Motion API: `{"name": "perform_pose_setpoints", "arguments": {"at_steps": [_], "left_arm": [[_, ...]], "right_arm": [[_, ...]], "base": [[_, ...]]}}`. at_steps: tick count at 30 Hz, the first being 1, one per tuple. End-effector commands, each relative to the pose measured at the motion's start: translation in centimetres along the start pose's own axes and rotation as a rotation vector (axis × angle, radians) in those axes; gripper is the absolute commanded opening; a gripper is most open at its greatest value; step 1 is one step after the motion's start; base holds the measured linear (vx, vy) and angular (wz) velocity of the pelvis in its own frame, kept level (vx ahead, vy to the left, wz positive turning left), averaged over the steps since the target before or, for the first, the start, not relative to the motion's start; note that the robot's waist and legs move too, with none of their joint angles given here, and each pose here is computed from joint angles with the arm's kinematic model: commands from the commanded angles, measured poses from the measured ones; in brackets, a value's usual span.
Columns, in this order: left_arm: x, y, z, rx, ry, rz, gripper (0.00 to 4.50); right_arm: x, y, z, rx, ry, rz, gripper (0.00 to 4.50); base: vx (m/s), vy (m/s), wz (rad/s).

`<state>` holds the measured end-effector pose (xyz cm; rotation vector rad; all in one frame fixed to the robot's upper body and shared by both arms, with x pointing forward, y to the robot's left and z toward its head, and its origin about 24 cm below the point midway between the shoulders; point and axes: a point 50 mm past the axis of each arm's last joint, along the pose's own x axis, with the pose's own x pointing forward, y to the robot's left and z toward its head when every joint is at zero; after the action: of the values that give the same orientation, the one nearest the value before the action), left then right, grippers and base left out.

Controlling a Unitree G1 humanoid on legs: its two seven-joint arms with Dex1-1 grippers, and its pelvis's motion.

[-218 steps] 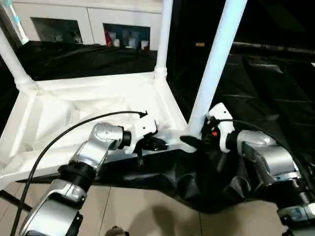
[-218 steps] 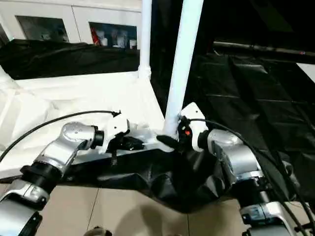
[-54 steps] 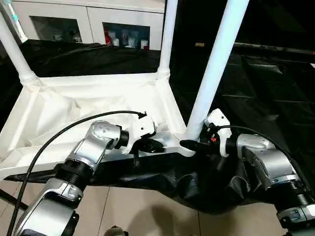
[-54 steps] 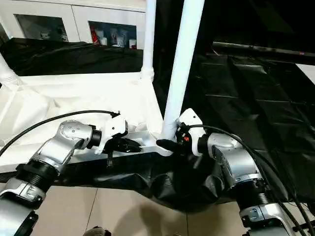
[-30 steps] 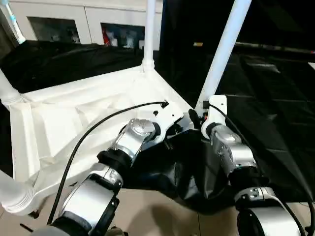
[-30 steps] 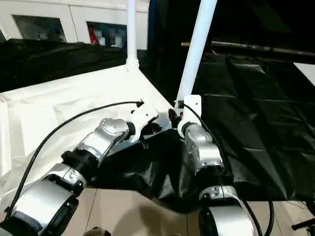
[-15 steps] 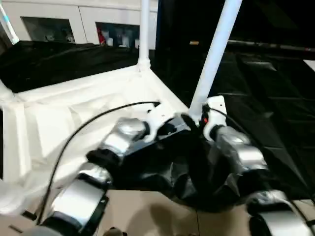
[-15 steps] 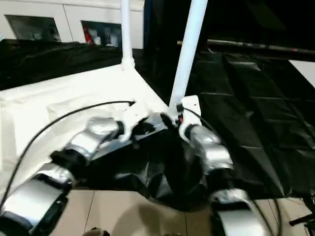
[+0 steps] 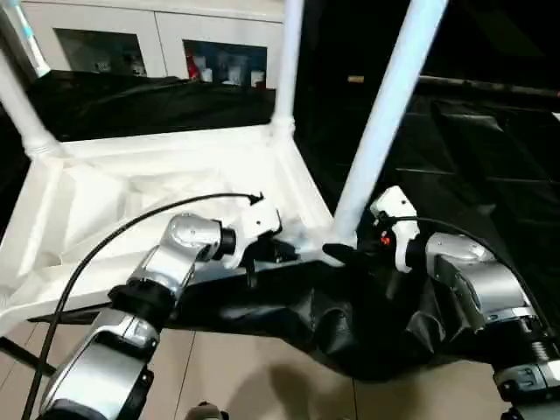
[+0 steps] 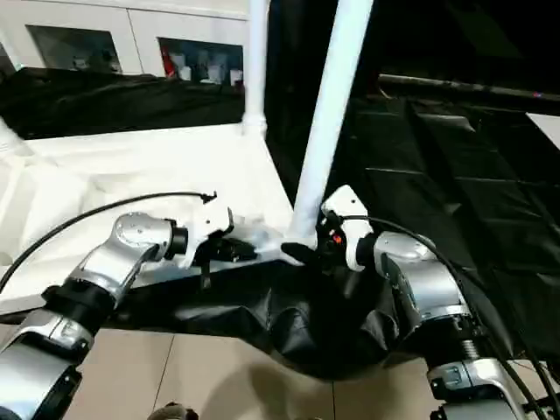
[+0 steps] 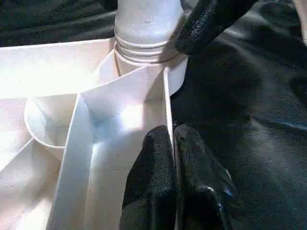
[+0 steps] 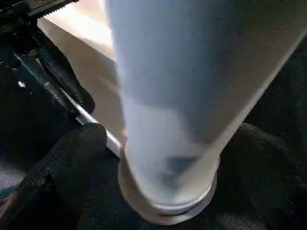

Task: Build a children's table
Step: Rotate leg to tighten

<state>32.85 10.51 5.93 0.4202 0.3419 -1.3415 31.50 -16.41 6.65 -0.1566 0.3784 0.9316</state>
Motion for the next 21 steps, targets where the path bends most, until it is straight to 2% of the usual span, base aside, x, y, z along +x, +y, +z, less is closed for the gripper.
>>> {"name": "perform_pose_setpoints", "arguments": {"at_steps": [1, 3, 7, 10, 11, 14, 17, 19, 21], "left_arm": [[0.20, 0.01, 1.95, 0.067, -0.060, -0.031, 0.00], [0.17, -0.02, 1.96, 0.067, -0.060, -0.032, 0.00], [0.03, -0.18, 1.87, 0.066, -0.056, -0.035, 0.00], [-0.02, -0.19, 1.84, 0.065, -0.054, -0.033, 0.00], [-0.01, -0.19, 1.84, 0.065, -0.054, -0.033, 0.00], [-0.12, -0.19, 1.75, 0.063, -0.051, -0.030, 0.00], [-0.21, -0.18, 1.66, 0.060, -0.049, -0.027, 0.00], [-0.25, -0.18, 1.63, 0.059, -0.047, -0.024, 0.00], [-0.27, -0.17, 1.62, 0.058, -0.047, -0.022, 0.00]], "right_arm": [[-0.22, 0.00, 0.58, -0.017, -0.011, 0.010, 4.42], [-0.17, -0.01, 0.65, -0.018, -0.012, 0.012, 4.42], [0.10, 0.10, 0.58, -0.027, -0.001, 0.026, 3.99], [0.16, 0.20, 0.54, -0.030, 0.003, 0.034, 3.92], [0.16, 0.20, 0.52, -0.030, 0.004, 0.035, 3.70], [0.15, 0.27, 0.46, -0.028, 0.007, 0.039, 3.60], [0.17, 0.28, 0.39, -0.027, 0.009, 0.039, 3.24], [0.20, 0.29, 0.32, -0.027, 0.011, 0.038, 3.24], [0.23, 0.28, 0.25, -0.025, 0.011, 0.035, 2.98]], "base": [[0.000, 0.000, 0.00], [0.000, 0.000, 0.00], [0.000, 0.000, 0.00], [0.000, 0.000, 0.00], [0.000, 0.000, 0.00], [0.000, 0.000, 0.00], [0.000, 0.000, 0.00], [0.000, 0.000, 0.00], [0.000, 0.000, 0.00]]}}
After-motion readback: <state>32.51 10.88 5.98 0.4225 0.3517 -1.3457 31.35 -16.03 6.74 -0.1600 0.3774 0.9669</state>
